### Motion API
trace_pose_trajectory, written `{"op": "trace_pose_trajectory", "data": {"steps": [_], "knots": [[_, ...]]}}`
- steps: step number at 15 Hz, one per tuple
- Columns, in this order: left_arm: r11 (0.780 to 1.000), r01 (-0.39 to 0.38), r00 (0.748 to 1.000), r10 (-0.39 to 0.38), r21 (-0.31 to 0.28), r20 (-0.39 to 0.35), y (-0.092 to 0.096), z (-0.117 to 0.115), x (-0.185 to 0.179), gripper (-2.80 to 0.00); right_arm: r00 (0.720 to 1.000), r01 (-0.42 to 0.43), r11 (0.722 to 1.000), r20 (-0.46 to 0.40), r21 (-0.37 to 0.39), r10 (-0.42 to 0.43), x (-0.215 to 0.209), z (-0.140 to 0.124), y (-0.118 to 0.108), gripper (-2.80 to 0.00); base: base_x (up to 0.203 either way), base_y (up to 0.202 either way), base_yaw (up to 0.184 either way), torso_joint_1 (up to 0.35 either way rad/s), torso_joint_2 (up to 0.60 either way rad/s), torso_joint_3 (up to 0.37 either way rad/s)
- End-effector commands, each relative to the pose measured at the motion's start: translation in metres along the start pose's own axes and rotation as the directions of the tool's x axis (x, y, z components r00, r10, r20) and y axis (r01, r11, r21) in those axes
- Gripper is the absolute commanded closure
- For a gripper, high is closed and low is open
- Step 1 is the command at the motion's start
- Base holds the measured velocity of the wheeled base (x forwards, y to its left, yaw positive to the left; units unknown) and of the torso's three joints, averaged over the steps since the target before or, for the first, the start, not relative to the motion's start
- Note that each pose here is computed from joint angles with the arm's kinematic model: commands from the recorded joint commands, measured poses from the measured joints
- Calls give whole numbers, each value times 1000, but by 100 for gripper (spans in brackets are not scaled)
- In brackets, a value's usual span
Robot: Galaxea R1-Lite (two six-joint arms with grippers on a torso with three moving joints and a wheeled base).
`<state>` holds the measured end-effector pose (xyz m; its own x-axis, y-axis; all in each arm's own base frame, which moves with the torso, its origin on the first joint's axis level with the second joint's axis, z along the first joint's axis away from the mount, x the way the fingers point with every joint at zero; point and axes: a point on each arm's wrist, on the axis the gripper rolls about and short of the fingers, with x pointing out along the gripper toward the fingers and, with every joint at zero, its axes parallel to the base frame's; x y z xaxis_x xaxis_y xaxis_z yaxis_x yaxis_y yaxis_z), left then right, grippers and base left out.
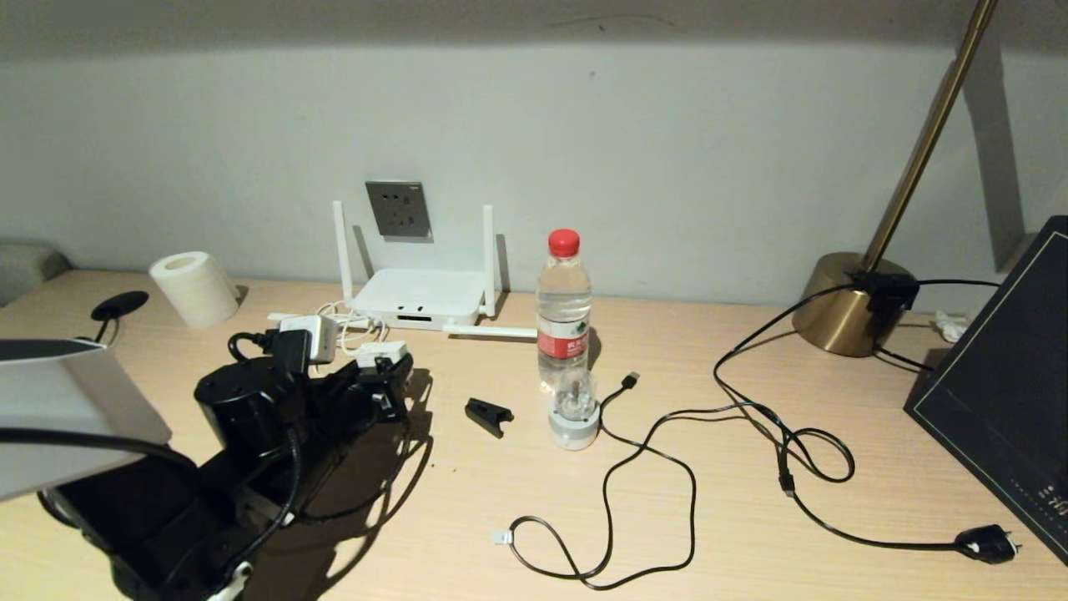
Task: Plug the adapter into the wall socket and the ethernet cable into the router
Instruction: Pick up plug
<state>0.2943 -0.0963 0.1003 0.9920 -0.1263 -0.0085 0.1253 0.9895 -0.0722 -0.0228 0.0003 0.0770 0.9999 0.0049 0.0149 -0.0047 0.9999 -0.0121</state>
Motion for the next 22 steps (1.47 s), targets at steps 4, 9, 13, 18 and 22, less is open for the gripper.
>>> {"op": "trace_pose_trajectory", "data": {"steps": [4, 9, 13, 18, 22], "knots": [[999, -22, 999, 21, 36, 47, 2, -7, 36, 0, 1000, -1, 1000, -6, 0, 1, 0, -1, 0, 0, 0, 0, 0, 0, 0, 0], [996, -83, 992, 81, 19, 100, -1, -10, 64, 0, 1000, -1, 1000, -6, 0, 1, 0, -1, 0, 0, 0, 0, 0, 0, 0, 0], [995, -92, 992, 90, 22, 88, -1, -17, 68, 0, 1000, 0, 1000, -6, 0, 0, 0, -1, 0, 0, 0, 0, 0, 0, 0, 0], [995, -93, 993, 91, 21, 78, -1, -22, 70, 0, 1000, 0, 1000, -6, 1, 0, 0, -1, 0, 0, 0, 0, 0, 0, 0, 0], [995, -93, 993, 91, 22, 71, -1, -25, 71, 0, 1000, 0, 1000, -4, 1, 0, 0, -1, 0, 0, 0, 0, 0, 0, 0, 0]]}}
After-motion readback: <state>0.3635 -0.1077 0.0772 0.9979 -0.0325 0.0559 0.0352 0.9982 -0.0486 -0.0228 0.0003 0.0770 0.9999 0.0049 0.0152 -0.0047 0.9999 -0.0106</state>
